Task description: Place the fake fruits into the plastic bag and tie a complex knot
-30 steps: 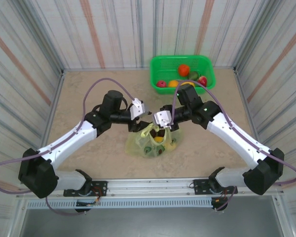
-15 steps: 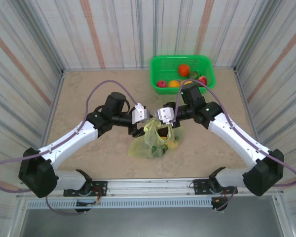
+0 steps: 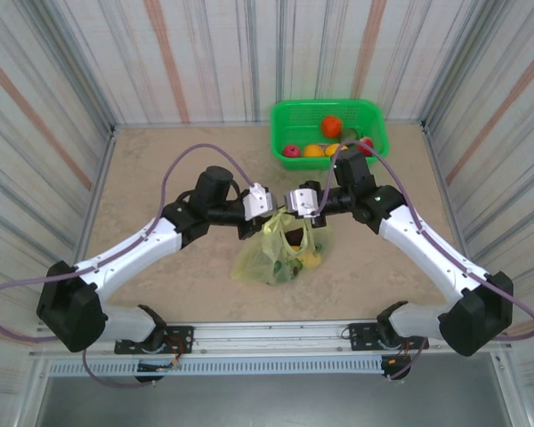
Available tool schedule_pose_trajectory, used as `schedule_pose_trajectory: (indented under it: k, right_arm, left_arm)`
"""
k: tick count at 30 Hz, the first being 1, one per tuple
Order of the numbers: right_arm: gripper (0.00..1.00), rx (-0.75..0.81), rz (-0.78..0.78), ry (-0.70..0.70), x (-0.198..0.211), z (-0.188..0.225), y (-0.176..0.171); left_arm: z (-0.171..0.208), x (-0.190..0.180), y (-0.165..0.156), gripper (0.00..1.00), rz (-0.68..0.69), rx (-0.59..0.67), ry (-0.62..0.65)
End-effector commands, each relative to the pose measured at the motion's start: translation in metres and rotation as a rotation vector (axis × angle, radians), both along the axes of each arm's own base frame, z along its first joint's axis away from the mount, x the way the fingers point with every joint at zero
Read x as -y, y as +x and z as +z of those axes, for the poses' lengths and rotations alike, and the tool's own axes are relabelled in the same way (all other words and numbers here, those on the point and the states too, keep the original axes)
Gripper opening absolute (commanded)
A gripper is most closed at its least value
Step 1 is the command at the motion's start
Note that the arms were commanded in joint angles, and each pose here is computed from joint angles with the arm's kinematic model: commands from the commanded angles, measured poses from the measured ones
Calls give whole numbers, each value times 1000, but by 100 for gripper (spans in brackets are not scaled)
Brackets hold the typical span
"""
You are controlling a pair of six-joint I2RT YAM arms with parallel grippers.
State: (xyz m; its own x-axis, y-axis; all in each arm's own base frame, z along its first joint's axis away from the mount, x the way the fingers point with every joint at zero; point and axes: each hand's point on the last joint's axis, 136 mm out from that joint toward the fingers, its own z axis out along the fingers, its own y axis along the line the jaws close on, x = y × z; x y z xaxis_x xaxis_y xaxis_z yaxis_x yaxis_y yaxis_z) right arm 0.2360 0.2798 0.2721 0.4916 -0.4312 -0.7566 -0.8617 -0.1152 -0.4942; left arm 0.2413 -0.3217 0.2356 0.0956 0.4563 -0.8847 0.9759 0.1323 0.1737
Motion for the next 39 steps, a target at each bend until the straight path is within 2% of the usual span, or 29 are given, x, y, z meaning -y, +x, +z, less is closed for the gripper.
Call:
schedule_pose_trajectory:
  k: [1,8,14,17,21,22,23,26,30,33,39]
  right_arm:
    - [9,-3,-29,21,7,7,-1]
    - [9,26,-71,-2,12,3,5]
    - [0,175,-153,-26,13,4,23]
    - [0,280,-197,-12,11,9,33]
    - [0,338,-202,13,6,15,35]
    - [0,344,-198,21,6,15,34]
    - [0,341,-180,34,4,17,30]
    - [0,318,-143,65,2,21,22]
    - [0,298,-115,86,1,23,16]
    - [0,289,-103,94,0,23,14]
    - [0,278,-92,107,-1,24,12]
  left_arm:
    - [13,-8,1,0,34,46,-15]
    - [16,-18,3,0,77,55,-28]
    - [19,-16,-6,0,42,17,-45]
    - [22,-12,-19,0,-19,-21,-60]
    - [32,-12,-22,0,-28,-18,-92]
    - [33,-13,-19,2,-10,-10,-96]
    - [34,-16,-15,9,16,2,-97]
    - [43,-29,-2,19,88,29,-129]
    - [60,-49,15,23,198,92,-194]
    - [66,-59,30,32,283,131,-213]
    - [52,-38,51,42,243,64,-150]
